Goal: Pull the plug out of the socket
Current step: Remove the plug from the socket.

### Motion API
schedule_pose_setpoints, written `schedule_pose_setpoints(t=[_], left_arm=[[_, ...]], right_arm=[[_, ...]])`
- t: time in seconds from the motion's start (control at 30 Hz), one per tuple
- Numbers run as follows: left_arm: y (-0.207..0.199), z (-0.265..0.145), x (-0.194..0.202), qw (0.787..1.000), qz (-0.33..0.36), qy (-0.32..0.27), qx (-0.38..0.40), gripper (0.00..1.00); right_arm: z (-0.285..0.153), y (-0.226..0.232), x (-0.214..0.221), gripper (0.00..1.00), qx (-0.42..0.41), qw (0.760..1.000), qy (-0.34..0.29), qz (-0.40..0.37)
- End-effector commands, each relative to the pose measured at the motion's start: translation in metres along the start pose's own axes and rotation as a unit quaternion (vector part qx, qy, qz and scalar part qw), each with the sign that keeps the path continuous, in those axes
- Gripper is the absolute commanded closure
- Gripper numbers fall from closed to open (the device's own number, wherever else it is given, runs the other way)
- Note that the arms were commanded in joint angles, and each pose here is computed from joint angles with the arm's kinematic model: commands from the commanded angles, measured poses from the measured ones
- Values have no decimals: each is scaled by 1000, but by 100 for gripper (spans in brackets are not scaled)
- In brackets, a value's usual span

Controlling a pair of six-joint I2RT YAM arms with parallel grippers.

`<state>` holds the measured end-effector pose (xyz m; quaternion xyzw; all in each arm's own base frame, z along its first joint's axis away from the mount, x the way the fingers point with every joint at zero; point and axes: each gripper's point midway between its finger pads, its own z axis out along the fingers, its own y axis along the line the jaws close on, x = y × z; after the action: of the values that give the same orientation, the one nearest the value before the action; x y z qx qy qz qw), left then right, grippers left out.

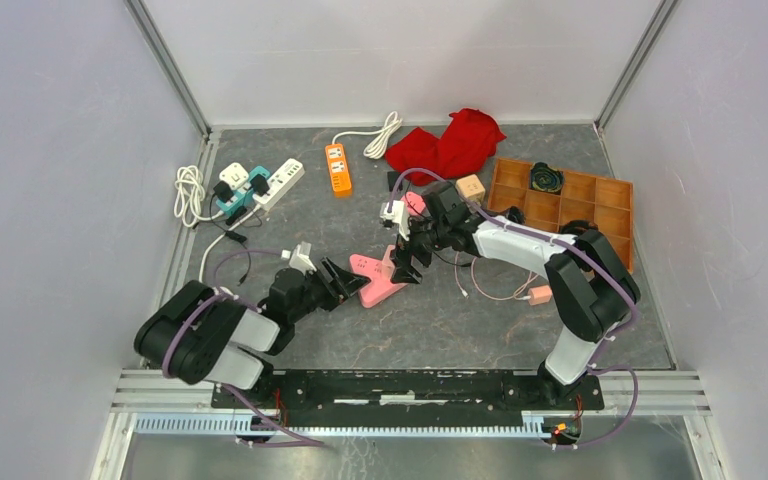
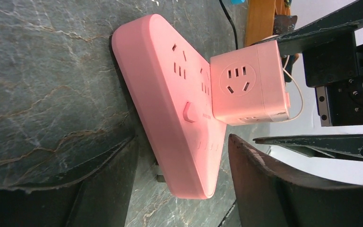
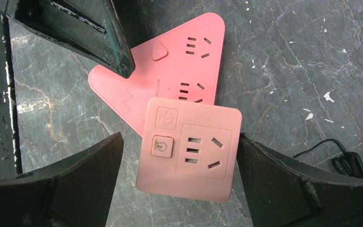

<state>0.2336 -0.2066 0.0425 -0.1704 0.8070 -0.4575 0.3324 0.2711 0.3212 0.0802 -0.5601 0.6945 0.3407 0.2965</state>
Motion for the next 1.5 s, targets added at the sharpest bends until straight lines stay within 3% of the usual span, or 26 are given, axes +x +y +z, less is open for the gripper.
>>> schedule_pose_setpoints(t=[0.0,0.63,0.8,0.93,1.07,1.47], left_arm=[[8,3,16,999,-26,31,-3,26],[22,17,31,997,-62,53,-2,55],[22,18,32,996,-71,52,5,66],[15,18,31,995,-76,53,23,84],[18,17,32,995,-78,53,19,97],[44,16,38,996,-61,56,-33,98]], right_arm=[[2,-2,-9,7,3,1000,-21,-19],[10,-2,-3,32,3,1000,-20,-4],[11,-1,-3,52,-1,1000,-16,-9],[8,-1,-5,79,-2,1000,-15,-18],[2,1,-14,100,-3,999,-21,-38],[-36,14,-51,100,-9,992,-90,-92]])
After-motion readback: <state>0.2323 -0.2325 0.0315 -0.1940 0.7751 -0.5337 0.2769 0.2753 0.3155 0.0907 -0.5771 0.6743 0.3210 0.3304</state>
